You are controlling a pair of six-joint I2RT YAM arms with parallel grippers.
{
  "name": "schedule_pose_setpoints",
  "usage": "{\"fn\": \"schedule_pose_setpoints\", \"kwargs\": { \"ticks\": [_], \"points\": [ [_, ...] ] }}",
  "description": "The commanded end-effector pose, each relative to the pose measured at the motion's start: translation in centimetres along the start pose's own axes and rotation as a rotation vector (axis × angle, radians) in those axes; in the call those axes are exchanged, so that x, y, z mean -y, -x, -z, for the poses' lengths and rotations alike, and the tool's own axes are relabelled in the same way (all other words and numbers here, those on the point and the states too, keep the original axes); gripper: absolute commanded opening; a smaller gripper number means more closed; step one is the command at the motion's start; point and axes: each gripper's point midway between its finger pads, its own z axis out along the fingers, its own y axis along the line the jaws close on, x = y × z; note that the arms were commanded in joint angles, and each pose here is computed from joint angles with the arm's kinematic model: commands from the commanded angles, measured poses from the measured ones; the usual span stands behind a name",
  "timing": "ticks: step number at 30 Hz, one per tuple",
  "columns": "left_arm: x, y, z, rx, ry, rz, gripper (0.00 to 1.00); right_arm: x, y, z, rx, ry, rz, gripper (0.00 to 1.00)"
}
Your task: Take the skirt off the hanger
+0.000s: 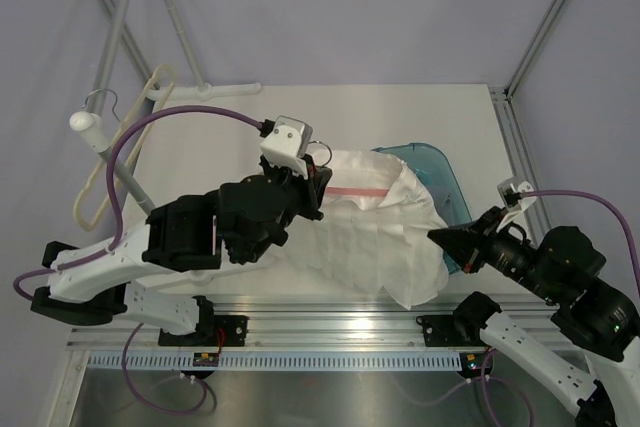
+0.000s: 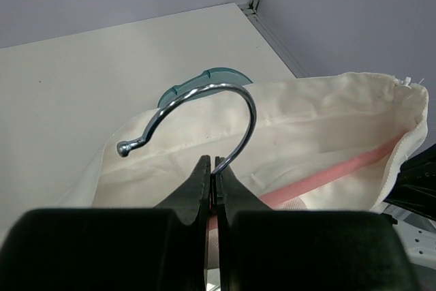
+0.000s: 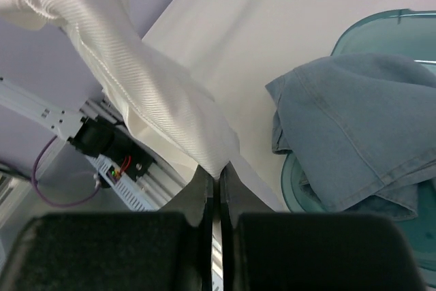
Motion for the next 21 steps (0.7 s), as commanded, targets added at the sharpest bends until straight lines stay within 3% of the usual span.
{"fn": "schedule_pose_setpoints", "kwargs": {
  "ticks": [1,6,9,14,21],
  "points": [
    [-2.8,2.8,1.5,0.096,0.057,0.097,0.00,2.7,3.1,2.9,0.194,-0.178,-0.054,0.00],
    [-4.2,2.5,2.2,0.118,0.069,0.137,0.00,4.7,5.0,8.0,0.428,-0.276,-0.159,0.00],
    [-4.6,2.6,2.6,0.136,0.057,0.165,0.00,5.6,4.8,9.9,0.497,-0.304,-0.190,0.00],
    [-4.4,2.9,2.7,0.141,0.037,0.183,0.00,6.3,3.0,9.7,0.432,-0.333,-0.187,0.00],
    [-2.5,4.1,3.1,0.171,-0.077,0.273,0.00,4.0,1.3,5.5,0.288,-0.193,-0.161,0.00]
  ]
}}
